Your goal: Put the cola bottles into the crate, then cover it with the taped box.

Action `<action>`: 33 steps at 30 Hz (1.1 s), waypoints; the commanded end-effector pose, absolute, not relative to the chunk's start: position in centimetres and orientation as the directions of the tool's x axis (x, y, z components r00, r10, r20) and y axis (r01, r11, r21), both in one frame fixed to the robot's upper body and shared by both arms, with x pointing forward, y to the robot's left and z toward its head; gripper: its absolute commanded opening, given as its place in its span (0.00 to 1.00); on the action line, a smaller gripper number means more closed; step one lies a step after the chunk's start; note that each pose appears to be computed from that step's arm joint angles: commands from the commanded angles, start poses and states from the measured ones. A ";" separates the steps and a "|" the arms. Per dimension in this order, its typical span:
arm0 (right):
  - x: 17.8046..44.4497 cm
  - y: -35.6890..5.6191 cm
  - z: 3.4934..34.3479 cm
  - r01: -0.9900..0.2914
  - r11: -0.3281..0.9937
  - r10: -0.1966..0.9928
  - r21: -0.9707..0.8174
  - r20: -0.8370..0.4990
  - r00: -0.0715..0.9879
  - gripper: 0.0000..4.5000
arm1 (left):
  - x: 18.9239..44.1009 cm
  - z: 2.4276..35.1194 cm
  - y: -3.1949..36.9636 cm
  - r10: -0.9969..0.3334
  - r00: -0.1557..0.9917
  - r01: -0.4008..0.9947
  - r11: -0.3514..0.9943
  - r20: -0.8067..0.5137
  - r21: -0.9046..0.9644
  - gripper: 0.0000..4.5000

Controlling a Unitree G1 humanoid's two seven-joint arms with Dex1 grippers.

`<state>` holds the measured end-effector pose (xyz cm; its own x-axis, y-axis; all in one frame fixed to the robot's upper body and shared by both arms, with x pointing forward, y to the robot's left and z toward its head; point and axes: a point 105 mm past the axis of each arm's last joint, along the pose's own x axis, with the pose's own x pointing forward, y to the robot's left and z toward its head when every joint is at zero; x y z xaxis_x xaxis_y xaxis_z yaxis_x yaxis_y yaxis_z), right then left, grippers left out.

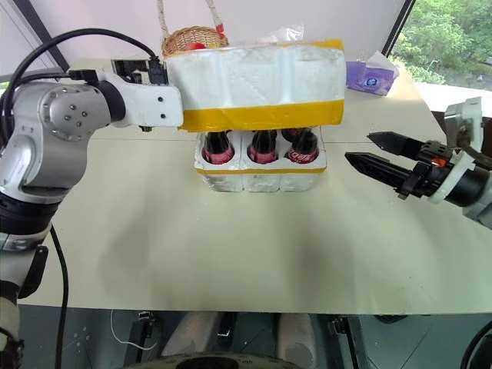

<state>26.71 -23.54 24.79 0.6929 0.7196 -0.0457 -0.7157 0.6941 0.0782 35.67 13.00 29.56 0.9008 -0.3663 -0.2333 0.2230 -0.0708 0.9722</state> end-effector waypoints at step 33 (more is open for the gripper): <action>26.8 -24.0 25.8 -0.786 0.618 0.774 -0.031 -0.151 0.615 1.00 | 28.4 25.9 24.0 -0.888 0.384 0.911 0.409 -0.253 -0.050 0.99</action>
